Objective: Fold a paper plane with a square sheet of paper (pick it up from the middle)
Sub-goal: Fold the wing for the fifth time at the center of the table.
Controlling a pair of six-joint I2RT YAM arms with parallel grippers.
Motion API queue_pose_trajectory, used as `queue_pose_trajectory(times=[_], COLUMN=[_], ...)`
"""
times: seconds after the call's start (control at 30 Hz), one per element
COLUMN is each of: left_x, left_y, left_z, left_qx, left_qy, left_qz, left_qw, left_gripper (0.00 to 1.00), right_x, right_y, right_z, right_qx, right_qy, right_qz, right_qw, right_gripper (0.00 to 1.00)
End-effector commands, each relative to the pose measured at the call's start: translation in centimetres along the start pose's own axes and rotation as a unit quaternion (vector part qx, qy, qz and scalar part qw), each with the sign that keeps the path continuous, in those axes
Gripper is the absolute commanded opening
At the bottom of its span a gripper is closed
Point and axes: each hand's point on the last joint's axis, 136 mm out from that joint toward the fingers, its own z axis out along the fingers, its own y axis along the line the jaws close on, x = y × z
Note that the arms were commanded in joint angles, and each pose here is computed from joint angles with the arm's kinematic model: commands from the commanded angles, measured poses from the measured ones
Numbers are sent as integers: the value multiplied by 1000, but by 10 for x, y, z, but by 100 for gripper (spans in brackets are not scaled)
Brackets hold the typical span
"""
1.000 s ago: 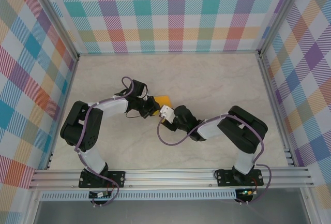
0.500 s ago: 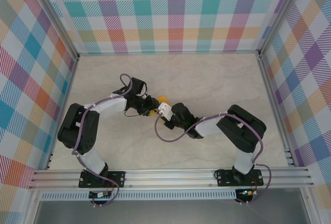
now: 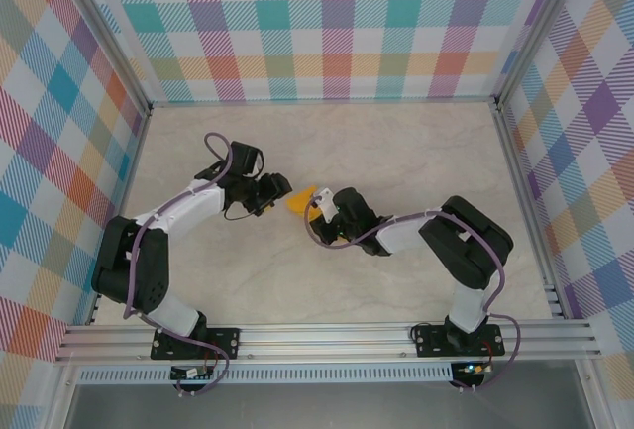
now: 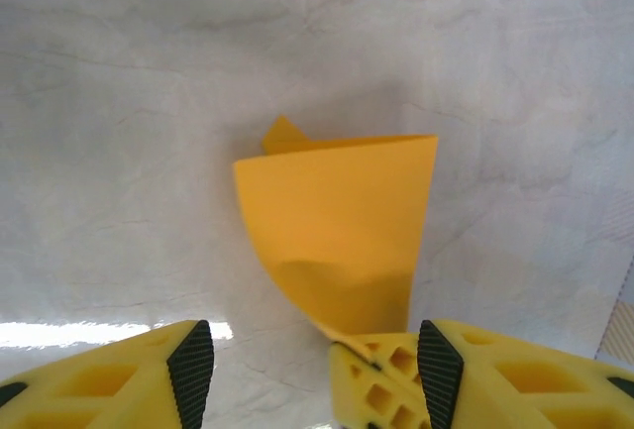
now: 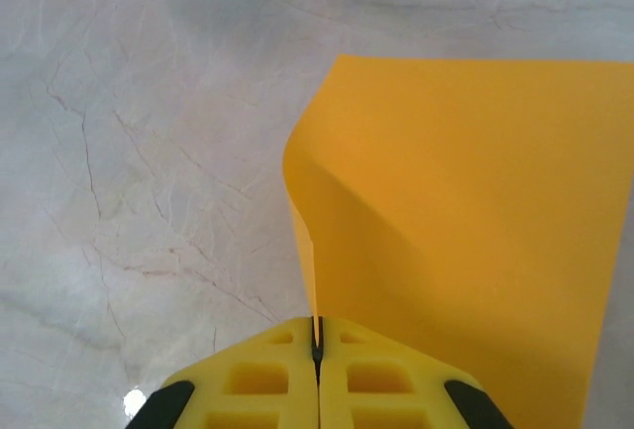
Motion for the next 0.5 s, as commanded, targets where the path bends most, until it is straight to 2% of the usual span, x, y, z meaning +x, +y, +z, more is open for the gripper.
queue_pose_trajectory(times=[0.0, 0.27, 0.47], left_x=[2, 7, 13], left_y=[3, -3, -11], left_z=[-9, -8, 5], left_qx=[2, 34, 59], left_qy=[-13, -12, -1], left_qz=[7, 18, 23], left_qw=[1000, 999, 998], left_gripper=[61, 75, 79], right_x=[-12, -15, -16], right_y=[-1, -17, -24], right_z=[-4, -6, -6], right_qx=[-38, -81, -101], right_qy=[0, 14, 22], right_qz=[87, 197, 253], right_qw=[995, 977, 962], right_gripper=[6, 3, 3])
